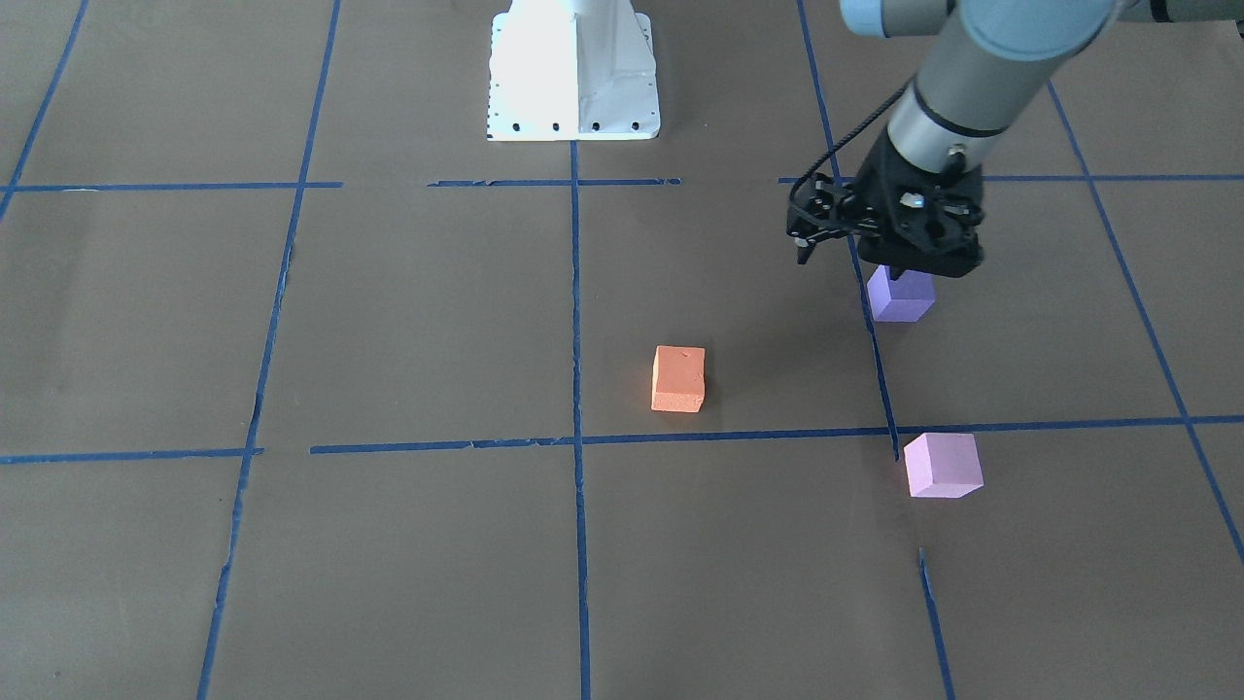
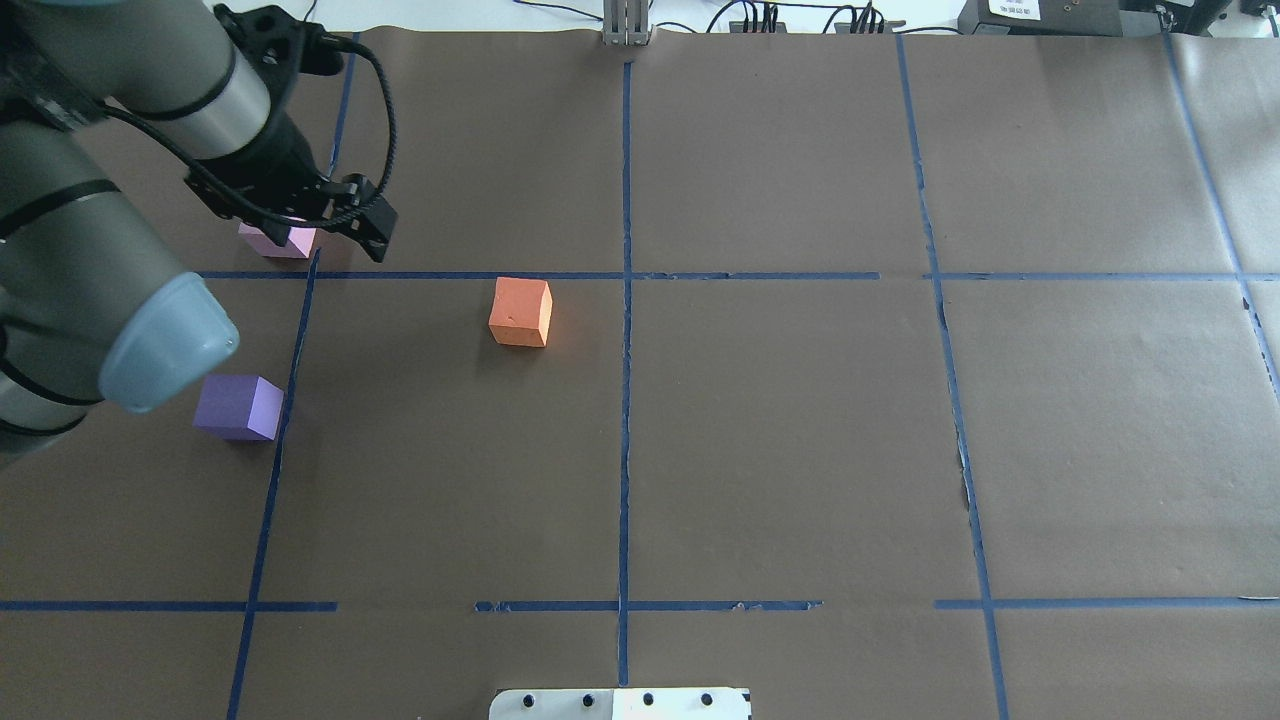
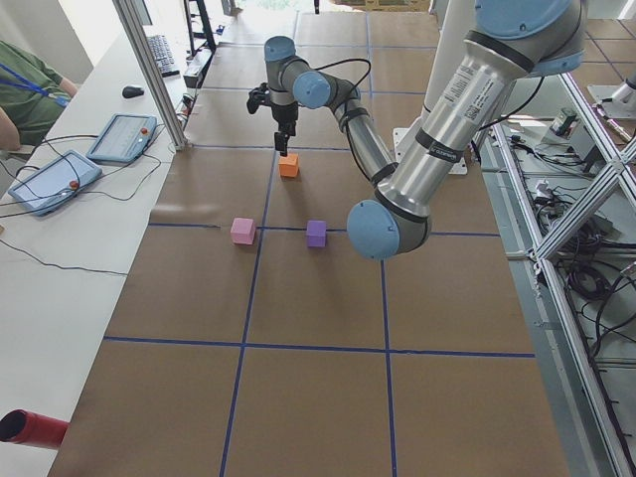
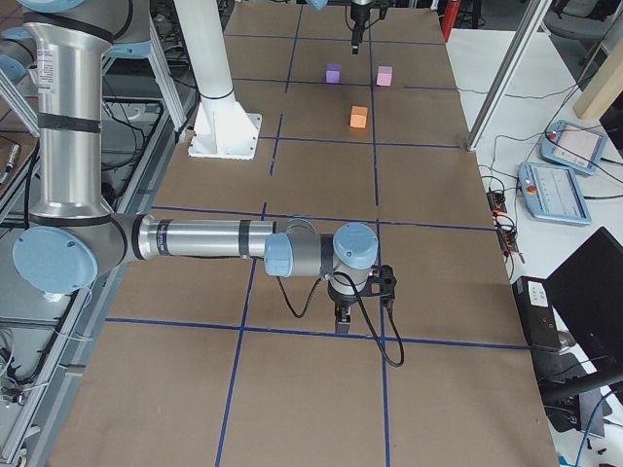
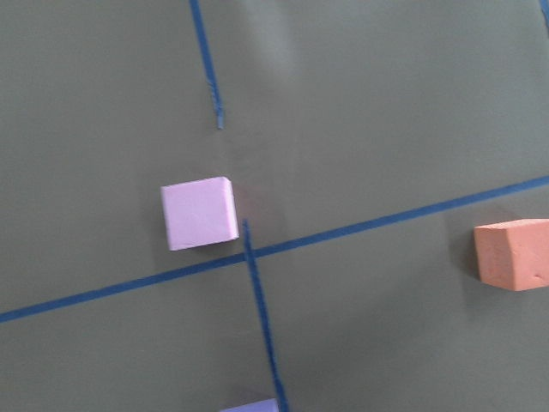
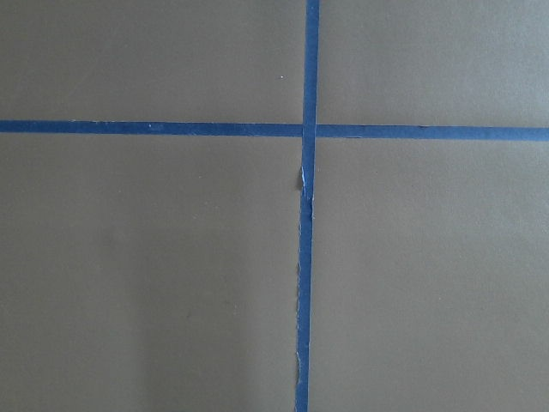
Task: Arrange blocks in a line
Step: 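Reach the left gripper over the orange cube and lower onto it, then close the left gripper on the orange cube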
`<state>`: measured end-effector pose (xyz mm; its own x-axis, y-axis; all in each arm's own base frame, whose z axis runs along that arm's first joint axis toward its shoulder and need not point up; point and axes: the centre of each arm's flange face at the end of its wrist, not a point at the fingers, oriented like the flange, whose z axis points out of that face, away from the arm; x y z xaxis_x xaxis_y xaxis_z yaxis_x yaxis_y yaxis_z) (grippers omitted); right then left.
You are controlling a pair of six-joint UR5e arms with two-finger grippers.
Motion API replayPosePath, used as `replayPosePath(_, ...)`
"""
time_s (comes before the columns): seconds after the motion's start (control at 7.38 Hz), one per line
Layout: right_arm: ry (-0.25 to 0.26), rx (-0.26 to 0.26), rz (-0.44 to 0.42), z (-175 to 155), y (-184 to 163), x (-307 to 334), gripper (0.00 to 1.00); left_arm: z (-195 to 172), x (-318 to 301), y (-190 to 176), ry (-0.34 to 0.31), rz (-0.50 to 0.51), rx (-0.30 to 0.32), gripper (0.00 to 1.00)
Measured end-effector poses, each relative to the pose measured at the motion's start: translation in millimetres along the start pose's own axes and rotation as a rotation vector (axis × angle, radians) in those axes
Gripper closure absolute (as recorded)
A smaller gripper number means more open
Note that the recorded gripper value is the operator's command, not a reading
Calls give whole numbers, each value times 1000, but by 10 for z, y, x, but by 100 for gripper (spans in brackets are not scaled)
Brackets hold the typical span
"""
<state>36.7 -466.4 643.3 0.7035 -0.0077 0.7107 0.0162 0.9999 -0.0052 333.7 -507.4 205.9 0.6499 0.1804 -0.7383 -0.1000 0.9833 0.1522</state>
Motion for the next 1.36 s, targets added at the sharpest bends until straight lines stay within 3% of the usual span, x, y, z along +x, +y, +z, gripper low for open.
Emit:
replayPosePath(0.41,0,0,0,1,1,1,0,776,524,-4,60,-25,-20,0)
replayPosePath(0.95,0,0,0,0,0,0,0,1340,947,-516,0,-133,-47,0)
replayPosePath(1.36,0,0,0,1,0,-1,0,1610,1096,-542,-48,-157,-31,0)
